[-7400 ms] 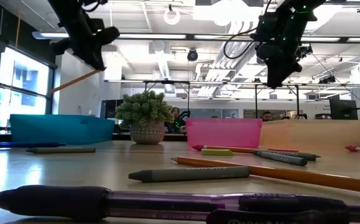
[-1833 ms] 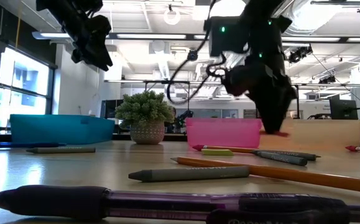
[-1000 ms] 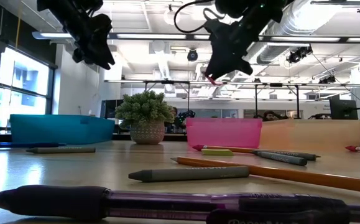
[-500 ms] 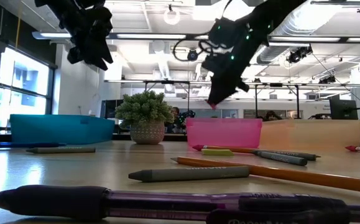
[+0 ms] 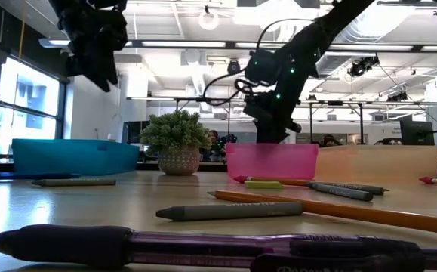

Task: Sort crayons/erasers/pens/pencils in bins
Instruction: Put the pink eraser into the pink bin

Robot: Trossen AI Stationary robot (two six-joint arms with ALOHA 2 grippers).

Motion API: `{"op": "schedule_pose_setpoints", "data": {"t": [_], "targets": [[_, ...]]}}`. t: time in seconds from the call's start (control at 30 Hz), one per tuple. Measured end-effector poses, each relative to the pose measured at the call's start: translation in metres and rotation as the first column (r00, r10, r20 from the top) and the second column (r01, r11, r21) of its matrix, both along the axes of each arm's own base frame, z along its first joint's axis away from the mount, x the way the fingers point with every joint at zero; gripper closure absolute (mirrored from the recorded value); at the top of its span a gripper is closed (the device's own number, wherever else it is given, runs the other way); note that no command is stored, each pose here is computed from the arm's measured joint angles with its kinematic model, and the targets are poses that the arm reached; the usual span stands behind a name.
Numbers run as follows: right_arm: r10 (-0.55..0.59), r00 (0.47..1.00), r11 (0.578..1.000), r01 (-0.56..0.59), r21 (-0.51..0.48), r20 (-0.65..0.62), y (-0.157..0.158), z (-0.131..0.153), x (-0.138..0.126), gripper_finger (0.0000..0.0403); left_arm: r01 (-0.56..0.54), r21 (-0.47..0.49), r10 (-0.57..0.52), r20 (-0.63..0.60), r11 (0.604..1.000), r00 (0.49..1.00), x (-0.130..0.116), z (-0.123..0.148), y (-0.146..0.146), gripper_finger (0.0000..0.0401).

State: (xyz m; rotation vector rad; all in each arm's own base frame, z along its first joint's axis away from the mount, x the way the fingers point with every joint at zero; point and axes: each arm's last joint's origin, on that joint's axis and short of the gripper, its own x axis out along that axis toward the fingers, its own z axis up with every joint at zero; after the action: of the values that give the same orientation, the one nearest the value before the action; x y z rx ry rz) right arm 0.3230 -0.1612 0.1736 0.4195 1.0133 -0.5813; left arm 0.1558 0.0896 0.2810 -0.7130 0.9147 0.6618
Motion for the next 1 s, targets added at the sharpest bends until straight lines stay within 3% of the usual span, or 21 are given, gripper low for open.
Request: {"op": "schedule_pose_setpoints", "data": {"t": [0.23,0.47,0.73,1.0], "targets": [[0.023,0.999,1.000,-0.022,0.010,-0.039,0.000,-0.009,0.001,0.0336,-0.055,-0.068,0.049,-0.085,0.996,0.995,-0.001,-0.005,-0.016,0.0251],[0.025,0.999,1.000,-0.024,0.010,-0.040,0.000,-0.010,0.001,0.0336,-0.021,-0.097,0.009,-0.126,0.995,0.992,0.001,-0.008,-0.033,0.0251],[0.042,0.999,0.998,-0.040,0.054,-0.027,-0.001,-0.010,0.000,0.0335,-0.041,-0.152,0.009,-0.205,0.988,0.979,-0.001,-0.034,-0.048,0.0251],[0.031,0.999,0.997,-0.030,0.069,-0.019,-0.005,-0.010,-0.003,0.0268,-0.065,-0.177,0.015,-0.268,0.982,0.963,-0.004,-0.054,-0.061,0.0251]]}}
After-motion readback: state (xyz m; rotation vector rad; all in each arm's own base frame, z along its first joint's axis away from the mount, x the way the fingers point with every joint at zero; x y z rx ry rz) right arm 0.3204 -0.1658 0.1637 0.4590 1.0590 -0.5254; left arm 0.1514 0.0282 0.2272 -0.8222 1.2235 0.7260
